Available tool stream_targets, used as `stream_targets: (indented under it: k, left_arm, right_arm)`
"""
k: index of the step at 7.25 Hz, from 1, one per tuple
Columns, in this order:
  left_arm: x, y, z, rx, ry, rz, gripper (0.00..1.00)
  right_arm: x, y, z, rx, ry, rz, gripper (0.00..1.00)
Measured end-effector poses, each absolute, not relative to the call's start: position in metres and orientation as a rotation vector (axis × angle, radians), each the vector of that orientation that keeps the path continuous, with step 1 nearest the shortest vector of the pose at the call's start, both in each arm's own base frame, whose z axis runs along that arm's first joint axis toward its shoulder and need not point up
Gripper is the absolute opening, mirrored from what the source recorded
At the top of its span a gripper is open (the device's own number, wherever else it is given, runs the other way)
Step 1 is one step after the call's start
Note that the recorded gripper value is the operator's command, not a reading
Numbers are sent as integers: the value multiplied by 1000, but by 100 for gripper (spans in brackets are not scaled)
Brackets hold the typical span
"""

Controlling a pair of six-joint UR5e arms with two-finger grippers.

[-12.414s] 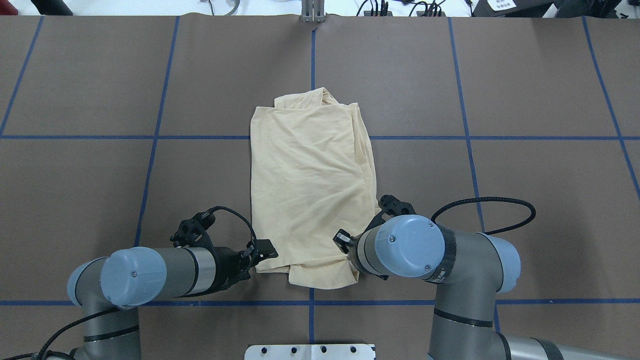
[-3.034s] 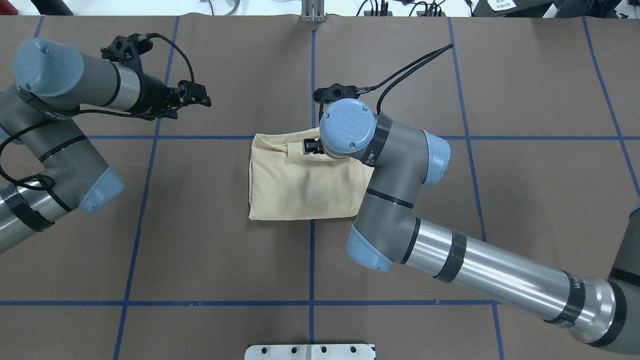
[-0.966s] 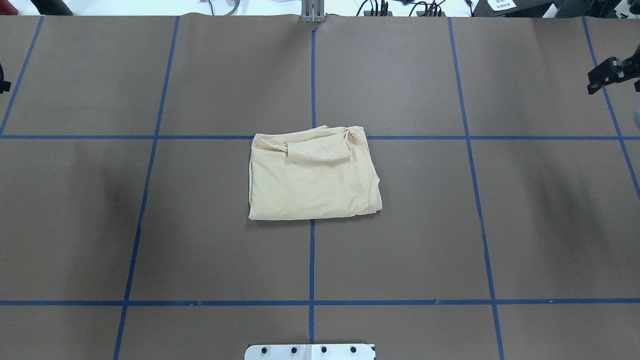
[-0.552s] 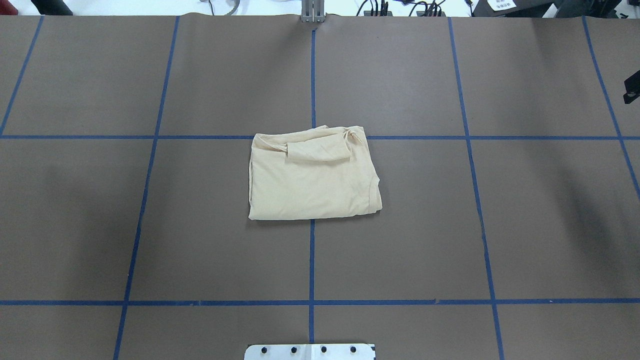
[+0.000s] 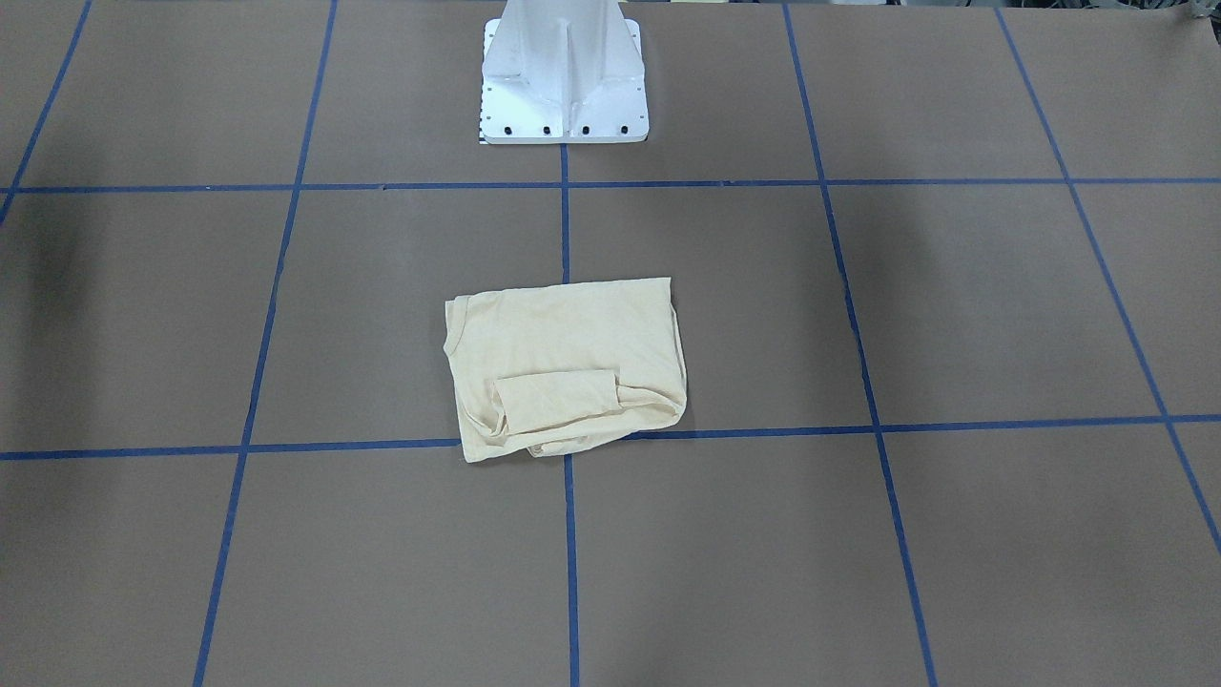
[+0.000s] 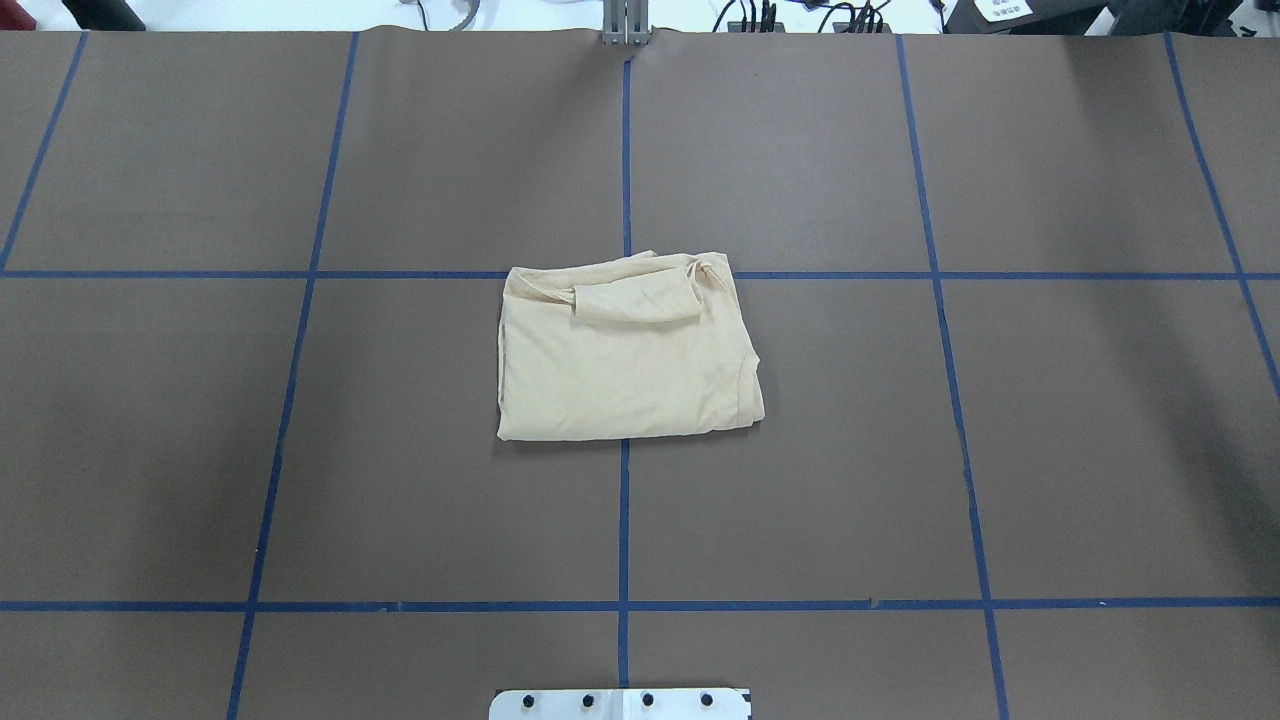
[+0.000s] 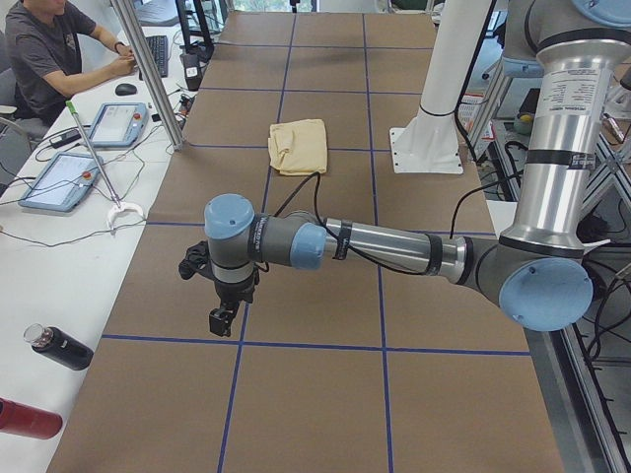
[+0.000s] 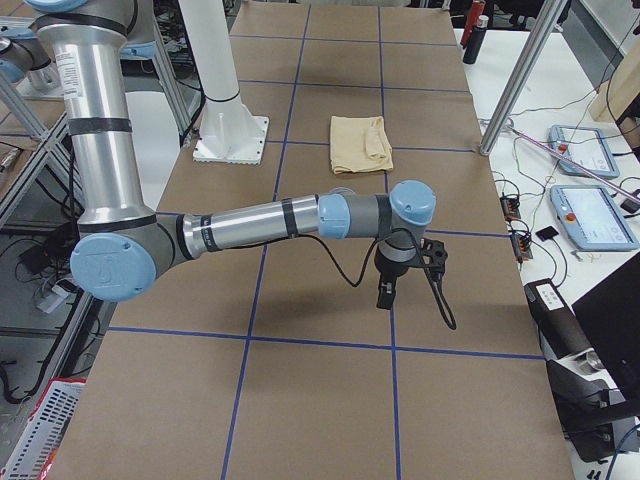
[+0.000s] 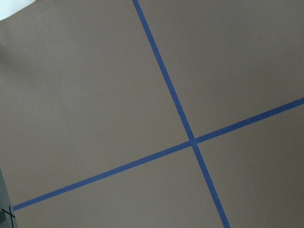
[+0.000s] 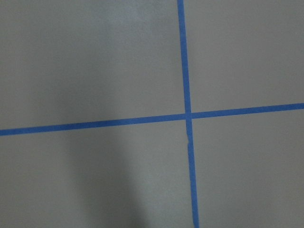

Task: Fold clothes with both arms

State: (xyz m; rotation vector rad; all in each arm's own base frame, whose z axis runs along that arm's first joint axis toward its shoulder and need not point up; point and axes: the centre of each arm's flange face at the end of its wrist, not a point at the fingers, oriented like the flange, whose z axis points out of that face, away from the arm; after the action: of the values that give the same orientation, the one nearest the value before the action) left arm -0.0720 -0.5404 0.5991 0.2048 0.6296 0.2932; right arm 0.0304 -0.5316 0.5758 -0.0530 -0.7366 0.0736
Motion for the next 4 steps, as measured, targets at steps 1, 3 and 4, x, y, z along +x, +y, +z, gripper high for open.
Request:
stream_targets:
  k: [1,3,4]
  left_arm:
    - [-72,-536,606,188,635,288,100]
    - [-70,-527,617,167,664,280,99]
    - [-68,-525,618,163,685,278,100]
  right_arm:
    - [44,-514,591,-52,-741,60,100]
    - [59,-462,617,-67,-737,67,100]
    - [62,-438,622,-69,-736,73,100]
